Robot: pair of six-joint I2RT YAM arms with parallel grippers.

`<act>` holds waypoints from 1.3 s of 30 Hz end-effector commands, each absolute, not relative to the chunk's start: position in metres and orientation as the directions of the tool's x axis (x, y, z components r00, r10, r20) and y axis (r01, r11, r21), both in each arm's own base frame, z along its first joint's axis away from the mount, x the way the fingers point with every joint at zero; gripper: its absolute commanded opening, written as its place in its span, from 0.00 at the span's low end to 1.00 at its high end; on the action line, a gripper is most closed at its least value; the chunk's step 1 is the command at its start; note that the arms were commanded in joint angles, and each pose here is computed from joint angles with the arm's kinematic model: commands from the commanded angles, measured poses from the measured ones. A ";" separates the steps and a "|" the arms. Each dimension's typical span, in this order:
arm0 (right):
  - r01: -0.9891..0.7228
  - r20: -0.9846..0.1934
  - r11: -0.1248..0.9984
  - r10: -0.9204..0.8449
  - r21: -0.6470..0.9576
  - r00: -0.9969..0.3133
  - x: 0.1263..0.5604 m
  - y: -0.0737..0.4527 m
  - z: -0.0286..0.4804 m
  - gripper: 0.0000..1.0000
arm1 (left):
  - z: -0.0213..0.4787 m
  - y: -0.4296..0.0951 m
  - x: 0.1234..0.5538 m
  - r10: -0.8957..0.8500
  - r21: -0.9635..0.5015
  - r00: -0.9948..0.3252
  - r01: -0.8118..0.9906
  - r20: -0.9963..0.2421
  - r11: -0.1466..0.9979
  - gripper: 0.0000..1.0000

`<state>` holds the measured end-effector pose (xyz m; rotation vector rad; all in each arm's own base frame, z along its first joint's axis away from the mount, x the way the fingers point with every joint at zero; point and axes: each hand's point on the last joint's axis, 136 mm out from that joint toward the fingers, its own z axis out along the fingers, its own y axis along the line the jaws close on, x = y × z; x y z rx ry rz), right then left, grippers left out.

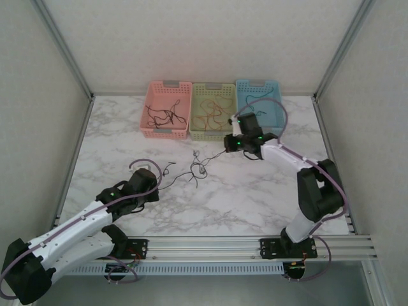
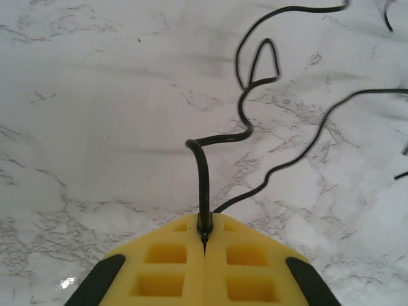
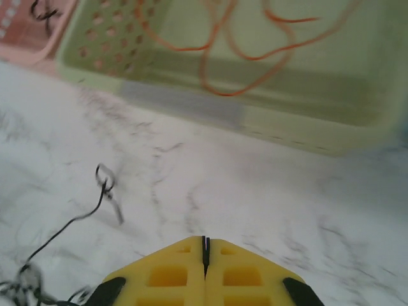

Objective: Untangle the cables

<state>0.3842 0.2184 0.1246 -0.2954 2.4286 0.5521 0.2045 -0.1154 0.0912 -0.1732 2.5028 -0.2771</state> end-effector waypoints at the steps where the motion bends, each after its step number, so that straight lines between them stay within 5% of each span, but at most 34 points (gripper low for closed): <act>1: -0.212 -0.620 0.905 0.070 0.369 -0.781 0.383 0.192 0.138 0.00 | 0.092 -0.105 0.204 -0.195 -0.211 -0.788 -0.085 -0.585 0.974 0.00; 14: 0.250 -0.590 0.908 0.410 0.337 -0.695 0.354 0.052 0.131 0.00 | 0.131 -0.066 0.205 -0.312 -0.235 -0.630 -0.206 -0.711 0.950 0.00; 29: 0.033 -0.569 0.858 0.368 0.512 -0.736 0.347 0.104 0.133 0.00 | 0.186 -0.169 0.207 -0.251 -0.542 -0.676 0.261 -0.693 0.799 0.00; 39: -0.078 -0.579 0.834 0.309 0.546 -0.754 0.341 0.133 0.133 0.00 | 0.203 -0.195 0.208 -0.201 -0.564 -0.684 0.360 -0.702 0.743 0.00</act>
